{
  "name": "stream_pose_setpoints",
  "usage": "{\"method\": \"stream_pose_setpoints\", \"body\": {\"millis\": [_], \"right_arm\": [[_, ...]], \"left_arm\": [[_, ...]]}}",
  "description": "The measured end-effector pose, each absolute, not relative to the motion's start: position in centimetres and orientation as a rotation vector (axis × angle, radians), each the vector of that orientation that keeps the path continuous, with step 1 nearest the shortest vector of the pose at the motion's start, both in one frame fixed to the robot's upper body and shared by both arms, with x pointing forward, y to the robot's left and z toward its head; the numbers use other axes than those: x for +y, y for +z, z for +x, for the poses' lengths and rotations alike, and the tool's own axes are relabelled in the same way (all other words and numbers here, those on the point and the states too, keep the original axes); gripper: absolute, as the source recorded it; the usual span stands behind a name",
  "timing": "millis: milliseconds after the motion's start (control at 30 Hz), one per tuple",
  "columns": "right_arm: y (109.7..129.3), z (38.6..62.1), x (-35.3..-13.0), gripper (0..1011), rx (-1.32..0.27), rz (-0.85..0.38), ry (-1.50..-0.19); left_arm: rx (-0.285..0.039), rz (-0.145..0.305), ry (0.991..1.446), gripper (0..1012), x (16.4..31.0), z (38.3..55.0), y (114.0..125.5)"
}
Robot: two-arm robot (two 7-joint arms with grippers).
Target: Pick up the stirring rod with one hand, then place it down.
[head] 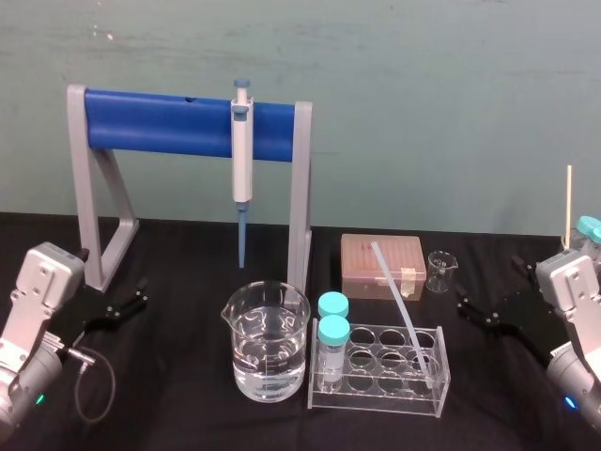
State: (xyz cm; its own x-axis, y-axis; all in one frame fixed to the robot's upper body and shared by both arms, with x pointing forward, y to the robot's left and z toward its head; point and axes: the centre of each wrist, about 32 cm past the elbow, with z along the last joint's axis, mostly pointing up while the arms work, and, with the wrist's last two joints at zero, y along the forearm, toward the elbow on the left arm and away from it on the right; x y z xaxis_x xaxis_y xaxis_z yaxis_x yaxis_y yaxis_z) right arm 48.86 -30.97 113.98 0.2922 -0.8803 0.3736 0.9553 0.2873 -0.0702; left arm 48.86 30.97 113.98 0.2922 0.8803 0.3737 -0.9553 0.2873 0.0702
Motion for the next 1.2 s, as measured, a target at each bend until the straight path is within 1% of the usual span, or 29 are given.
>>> {"method": "stream_pose_setpoints", "body": {"millis": [1000,1067,1200], "right_arm": [[113.98,48.86,-30.97,1003,-0.285,-0.304,-1.248],[114.01,48.86,-31.00,1003,-0.288,-0.298,-1.249],[114.51,48.68,-30.89,1003,-0.328,-0.223,-1.236]], "left_arm": [[-0.285,0.304,1.248,1000,30.97,48.86,113.98],[-0.285,0.304,1.248,1000,30.97,48.86,113.98],[-0.285,0.304,1.248,1000,30.96,48.86,113.98]]}}
